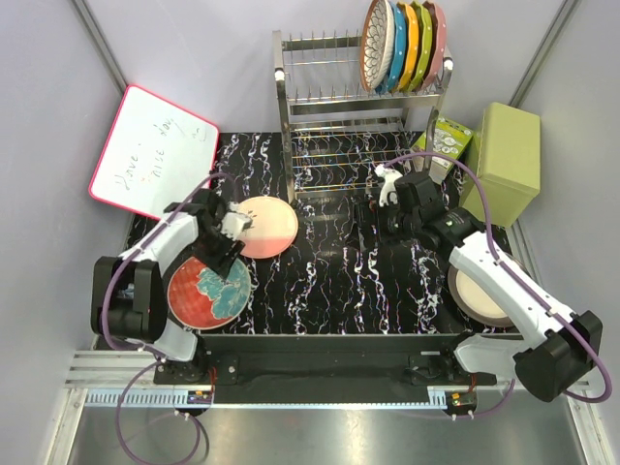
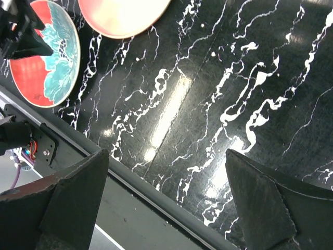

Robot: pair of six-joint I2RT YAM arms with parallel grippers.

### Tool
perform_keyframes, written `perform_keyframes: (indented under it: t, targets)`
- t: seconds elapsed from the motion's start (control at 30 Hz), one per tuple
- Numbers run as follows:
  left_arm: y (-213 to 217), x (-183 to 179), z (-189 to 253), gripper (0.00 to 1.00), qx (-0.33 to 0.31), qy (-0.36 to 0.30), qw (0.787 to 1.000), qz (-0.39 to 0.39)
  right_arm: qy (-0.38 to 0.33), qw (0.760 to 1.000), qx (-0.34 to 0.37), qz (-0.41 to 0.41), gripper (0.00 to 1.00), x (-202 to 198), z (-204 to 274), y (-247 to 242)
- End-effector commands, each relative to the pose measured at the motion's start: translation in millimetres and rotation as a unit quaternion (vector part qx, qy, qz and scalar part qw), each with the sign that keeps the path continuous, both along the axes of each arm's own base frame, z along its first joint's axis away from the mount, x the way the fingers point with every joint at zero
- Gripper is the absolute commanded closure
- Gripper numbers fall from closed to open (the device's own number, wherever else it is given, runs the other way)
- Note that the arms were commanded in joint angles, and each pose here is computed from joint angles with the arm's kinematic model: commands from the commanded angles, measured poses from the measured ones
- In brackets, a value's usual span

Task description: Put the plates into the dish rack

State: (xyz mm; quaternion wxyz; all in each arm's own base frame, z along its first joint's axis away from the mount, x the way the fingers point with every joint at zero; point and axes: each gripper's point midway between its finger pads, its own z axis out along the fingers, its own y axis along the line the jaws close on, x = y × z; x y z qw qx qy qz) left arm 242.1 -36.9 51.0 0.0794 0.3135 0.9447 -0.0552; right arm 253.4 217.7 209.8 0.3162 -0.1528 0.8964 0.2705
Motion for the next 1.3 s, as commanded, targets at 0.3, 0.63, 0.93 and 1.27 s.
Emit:
perform_keyframes:
  t: [0.3, 0.63, 0.93, 1.27]
  targets:
    - [91.9, -33.1, 21.3, 0.21, -0.004, -0.017, 0.974, 0.224, -0.043, 0.999, 0.027, 0.015, 0.0, 5.3, 20.0, 3.7]
    - [119.5, -44.0, -1.3, 0.17, -0.023, 0.014, 0.95, 0.311, -0.035, 0.999, 0.032, 0.019, 0.0, 4.9, 17.0, 7.1]
    - [114.4, -36.8, -15.6, 0.19, -0.037, 0.068, 0.961, 0.266, 0.009, 0.999, 0.042, 0.013, 0.0, 1.3, -5.9, 10.3]
    - [58.1, -19.9, -16.7, 0.21, -0.039, 0.068, 0.991, 0.105, 0.048, 0.998, 0.049, 0.003, 0.0, 2.7, -28.2, 11.1]
